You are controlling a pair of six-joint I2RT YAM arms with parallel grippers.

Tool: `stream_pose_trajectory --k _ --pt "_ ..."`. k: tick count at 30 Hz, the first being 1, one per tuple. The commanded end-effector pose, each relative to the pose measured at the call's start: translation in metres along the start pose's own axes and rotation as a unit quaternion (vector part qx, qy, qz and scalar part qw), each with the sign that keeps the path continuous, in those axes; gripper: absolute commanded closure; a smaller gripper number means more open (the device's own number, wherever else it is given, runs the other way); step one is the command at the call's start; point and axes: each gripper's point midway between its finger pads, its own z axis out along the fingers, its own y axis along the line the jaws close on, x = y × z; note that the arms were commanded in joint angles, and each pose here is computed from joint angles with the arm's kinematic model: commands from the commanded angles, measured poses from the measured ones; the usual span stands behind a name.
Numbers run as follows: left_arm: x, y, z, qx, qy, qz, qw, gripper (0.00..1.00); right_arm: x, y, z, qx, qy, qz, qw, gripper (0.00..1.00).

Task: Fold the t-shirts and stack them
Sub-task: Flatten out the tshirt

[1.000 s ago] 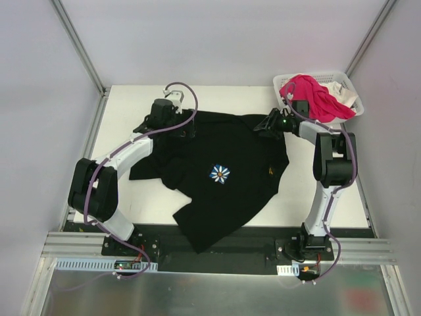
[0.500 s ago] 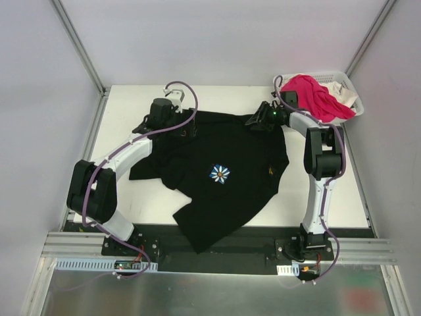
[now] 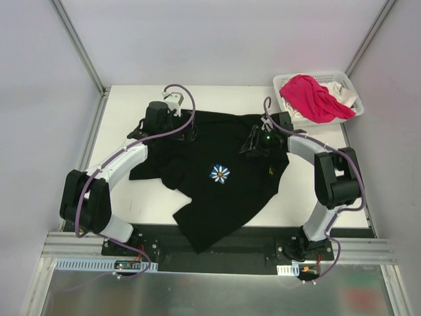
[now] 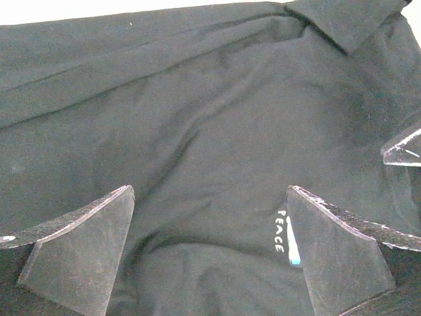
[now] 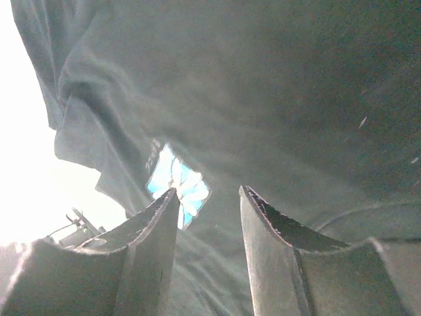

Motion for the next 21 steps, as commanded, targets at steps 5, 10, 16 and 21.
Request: stream_pose_trajectory --k 5,10,16,21 --pt "0.022 -0.026 -0.013 0.043 0.070 0.054 0.995 0.01 0.040 0.018 -0.023 -0.002 -0.020 -0.034 0.999 0.55" --pt "0.026 -0.033 -0.016 0.040 0.075 0.060 0.995 0.01 0.069 0.016 -0.040 -0.004 -0.034 -0.032 0.999 0.55" --pt "0.046 -0.056 -0.032 0.065 0.096 0.024 0.993 0.01 0.107 -0.007 -0.050 0.012 -0.037 -0.010 0.999 0.54" --pt "0.073 -0.066 -0.044 0.065 0.148 0.018 0.987 0.01 0.120 -0.010 -0.058 0.010 -0.045 -0.006 0.999 0.54"
